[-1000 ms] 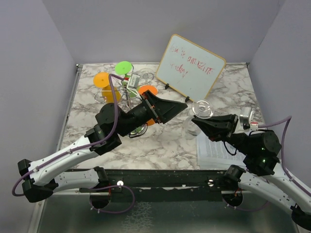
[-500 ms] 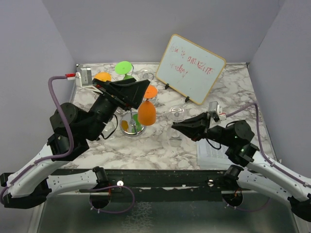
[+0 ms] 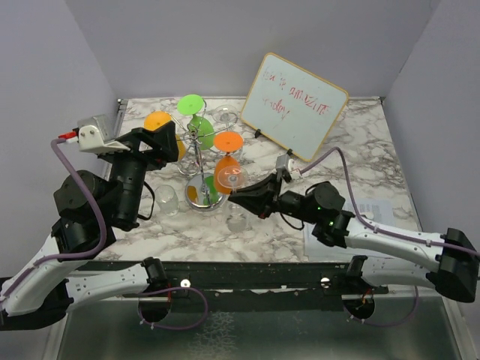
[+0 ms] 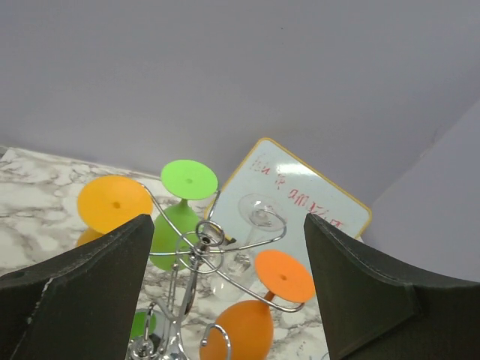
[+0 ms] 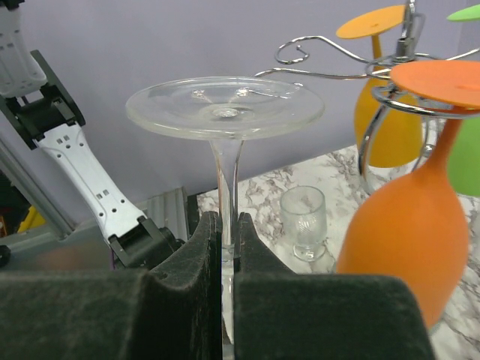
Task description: Place the wine glass upside down on the wine glass rack
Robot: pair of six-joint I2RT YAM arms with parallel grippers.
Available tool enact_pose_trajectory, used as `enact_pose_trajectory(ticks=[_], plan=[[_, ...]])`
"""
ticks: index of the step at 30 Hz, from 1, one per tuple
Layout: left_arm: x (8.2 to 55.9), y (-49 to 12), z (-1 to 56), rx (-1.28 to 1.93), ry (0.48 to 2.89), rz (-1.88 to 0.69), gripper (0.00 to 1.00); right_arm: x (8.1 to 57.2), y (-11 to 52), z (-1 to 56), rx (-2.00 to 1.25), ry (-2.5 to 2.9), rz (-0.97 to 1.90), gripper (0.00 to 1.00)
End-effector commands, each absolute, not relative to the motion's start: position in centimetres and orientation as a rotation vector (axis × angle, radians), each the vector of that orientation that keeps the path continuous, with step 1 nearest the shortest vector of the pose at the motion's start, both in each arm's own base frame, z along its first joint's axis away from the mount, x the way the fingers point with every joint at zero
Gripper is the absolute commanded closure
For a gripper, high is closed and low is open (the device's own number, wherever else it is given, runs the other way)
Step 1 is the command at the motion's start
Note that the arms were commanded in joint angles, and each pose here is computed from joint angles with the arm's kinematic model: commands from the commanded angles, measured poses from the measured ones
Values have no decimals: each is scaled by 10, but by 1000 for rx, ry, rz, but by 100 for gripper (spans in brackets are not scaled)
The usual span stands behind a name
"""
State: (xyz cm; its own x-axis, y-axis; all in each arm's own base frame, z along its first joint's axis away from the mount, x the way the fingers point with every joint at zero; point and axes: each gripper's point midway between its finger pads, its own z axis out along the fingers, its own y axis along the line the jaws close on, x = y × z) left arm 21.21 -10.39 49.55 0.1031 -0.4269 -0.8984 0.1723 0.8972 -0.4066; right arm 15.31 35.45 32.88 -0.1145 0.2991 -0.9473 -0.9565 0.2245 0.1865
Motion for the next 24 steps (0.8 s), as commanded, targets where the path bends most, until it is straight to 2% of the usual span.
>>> enact_pose_trajectory(ticks=[1,15,24], plan=[[211,-81,478,-226,1437,-308,18,165,371,367,-583,1107,1216,99],[204,-74,466,-220,1463,-331,18,212,420,360,-337,1182,1175,99],[204,-76,463,-212,1473,-340,17,221,452,337,-328,1256,1227,99]])
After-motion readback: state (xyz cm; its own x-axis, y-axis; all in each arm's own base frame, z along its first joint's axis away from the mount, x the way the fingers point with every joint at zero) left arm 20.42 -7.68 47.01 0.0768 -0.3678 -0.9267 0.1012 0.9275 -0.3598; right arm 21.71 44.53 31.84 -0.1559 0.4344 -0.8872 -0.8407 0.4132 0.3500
